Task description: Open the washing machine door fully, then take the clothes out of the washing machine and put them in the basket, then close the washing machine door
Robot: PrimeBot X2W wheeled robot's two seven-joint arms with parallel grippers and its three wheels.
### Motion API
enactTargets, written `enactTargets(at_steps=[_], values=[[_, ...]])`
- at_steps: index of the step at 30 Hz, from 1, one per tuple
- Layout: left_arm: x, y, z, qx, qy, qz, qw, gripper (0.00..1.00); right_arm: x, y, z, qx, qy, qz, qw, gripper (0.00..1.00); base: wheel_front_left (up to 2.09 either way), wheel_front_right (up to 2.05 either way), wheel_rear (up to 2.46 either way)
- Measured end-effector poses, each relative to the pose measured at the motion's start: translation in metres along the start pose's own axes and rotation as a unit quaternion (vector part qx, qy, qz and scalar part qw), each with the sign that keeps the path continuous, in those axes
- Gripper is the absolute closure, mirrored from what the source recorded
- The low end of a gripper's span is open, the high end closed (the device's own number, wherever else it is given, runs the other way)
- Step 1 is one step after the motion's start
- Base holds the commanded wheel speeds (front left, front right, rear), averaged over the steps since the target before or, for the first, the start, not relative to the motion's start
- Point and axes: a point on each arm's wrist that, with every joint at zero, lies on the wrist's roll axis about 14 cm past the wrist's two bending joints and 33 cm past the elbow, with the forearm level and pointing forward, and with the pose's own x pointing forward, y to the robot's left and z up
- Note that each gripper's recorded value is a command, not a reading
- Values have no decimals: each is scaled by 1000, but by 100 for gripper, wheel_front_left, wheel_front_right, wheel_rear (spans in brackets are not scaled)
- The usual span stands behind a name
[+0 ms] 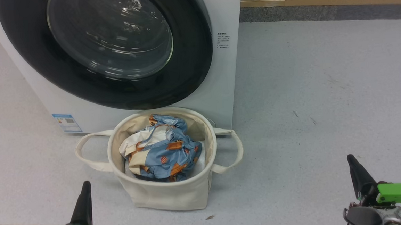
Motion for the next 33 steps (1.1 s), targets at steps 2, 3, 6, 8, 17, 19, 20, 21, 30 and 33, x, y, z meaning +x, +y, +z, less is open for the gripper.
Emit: enactTargets(at_steps=[2, 3, 6, 8, 17, 19, 20, 21, 30, 33], values=[[0, 0, 0, 0, 0, 0, 1000, 100, 0, 0, 0, 1, 0, 0, 1000, 100, 0, 0, 0], [0, 0, 0, 0, 0, 0, 1000, 100, 0, 0, 0, 1, 0, 0, 1000, 100, 0, 0, 0], [0, 0, 0, 0, 0, 0, 1000, 100, 0, 0, 0, 1, -1, 0, 1000, 100, 0, 0, 0], [0, 0, 0, 0, 0, 0, 1000, 100, 0, 0, 0, 1, -1, 0, 1000, 100, 0, 0, 0], [0, 0, 0, -1, 0, 0, 1000, 100, 0, 0, -1, 1, 1, 0, 1000, 100, 0, 0, 0], [0, 0, 0, -1, 0, 0, 1000, 100, 0, 0, 0, 1, 1, 0, 1000, 100, 0, 0, 0], [0, 0, 0, -1, 0, 0, 1000, 100, 0, 0, 0, 1, 1, 0, 1000, 100, 0, 0, 0], [0, 0, 0, -1, 0, 0, 1000, 100, 0, 0, -1, 0, 1, 0, 1000, 100, 0, 0, 0], [0, 0, 0, -1, 0, 0, 1000, 100, 0, 0, 0, -2, 1, 0, 1000, 100, 0, 0, 0], [0, 0, 0, -1, 0, 0, 1000, 100, 0, 0, 0, -2, 1, 0, 1000, 100, 0, 0, 0]])
